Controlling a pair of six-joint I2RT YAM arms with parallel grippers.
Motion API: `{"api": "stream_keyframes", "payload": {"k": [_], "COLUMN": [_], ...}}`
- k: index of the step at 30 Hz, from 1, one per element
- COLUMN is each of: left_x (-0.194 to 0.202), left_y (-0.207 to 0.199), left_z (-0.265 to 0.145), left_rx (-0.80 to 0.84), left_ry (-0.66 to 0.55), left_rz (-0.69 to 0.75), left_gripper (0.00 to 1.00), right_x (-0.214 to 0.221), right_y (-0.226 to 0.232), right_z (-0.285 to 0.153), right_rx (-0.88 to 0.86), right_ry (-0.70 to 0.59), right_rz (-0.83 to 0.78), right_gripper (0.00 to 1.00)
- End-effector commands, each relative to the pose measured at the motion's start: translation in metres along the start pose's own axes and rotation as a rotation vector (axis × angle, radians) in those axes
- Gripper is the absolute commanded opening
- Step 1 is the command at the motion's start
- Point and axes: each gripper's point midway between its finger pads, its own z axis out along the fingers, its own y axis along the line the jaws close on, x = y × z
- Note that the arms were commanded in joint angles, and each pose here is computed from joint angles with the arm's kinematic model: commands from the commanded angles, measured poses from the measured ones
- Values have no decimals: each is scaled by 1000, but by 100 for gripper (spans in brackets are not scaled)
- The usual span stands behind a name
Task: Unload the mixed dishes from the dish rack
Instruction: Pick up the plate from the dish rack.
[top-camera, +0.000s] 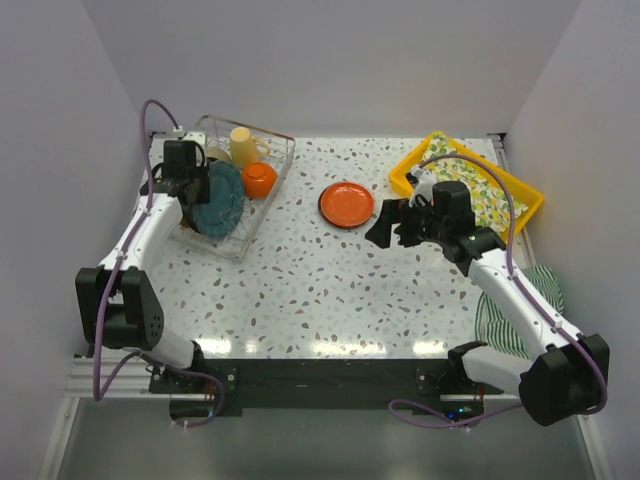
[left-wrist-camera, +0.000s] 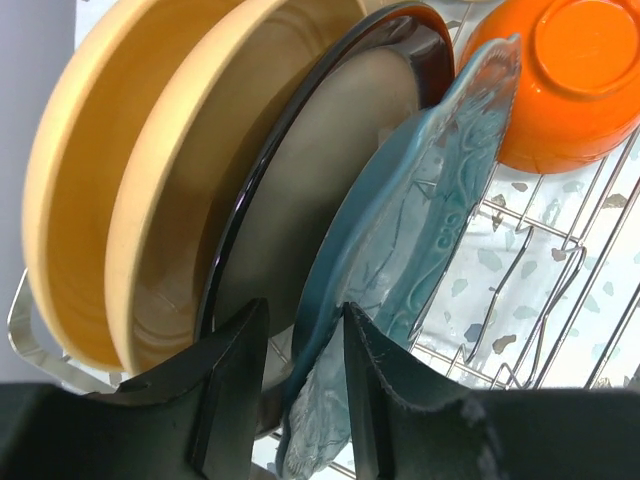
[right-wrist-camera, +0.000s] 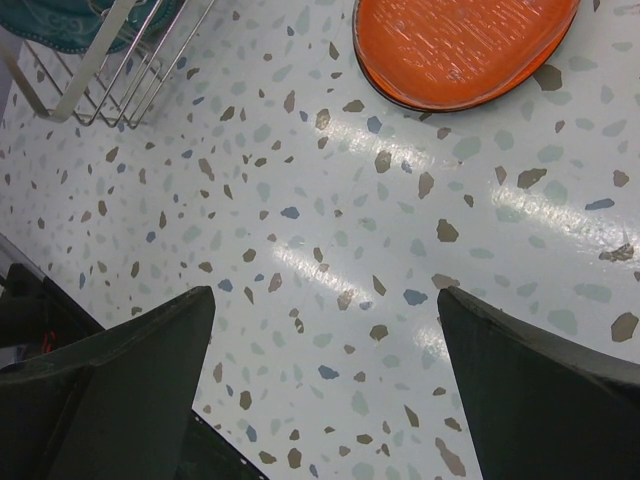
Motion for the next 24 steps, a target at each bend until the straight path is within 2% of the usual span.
{"api": "stream_keyframes", "payload": {"k": [1,7,10,13,24], "left_x": [-25,-17,-15,-17,-55], "left_y": [4,-13,-19,-24,-35], "left_z": [1,3,2,-5,-58], "left_rx": [18,106,142,176,292], "left_ry": [-56,-33,-26,-28,-154], "left_rz": [-5,-18,-21,-27,-55], "left_gripper": [40,33,22,16,9], "right_x": [-6,-5,-5,-5,-5], "right_y": [11,11,12,12,13], "right_z": [-1,-1,-1,-1,-2], "right_rx": [-52,-55,-59,-61,-67], "right_ry": [-33,-31,-34,-34,-42], "right_rz": [-9,-5,-5,-4,1], "right_gripper": [98,98,98,98,98]}}
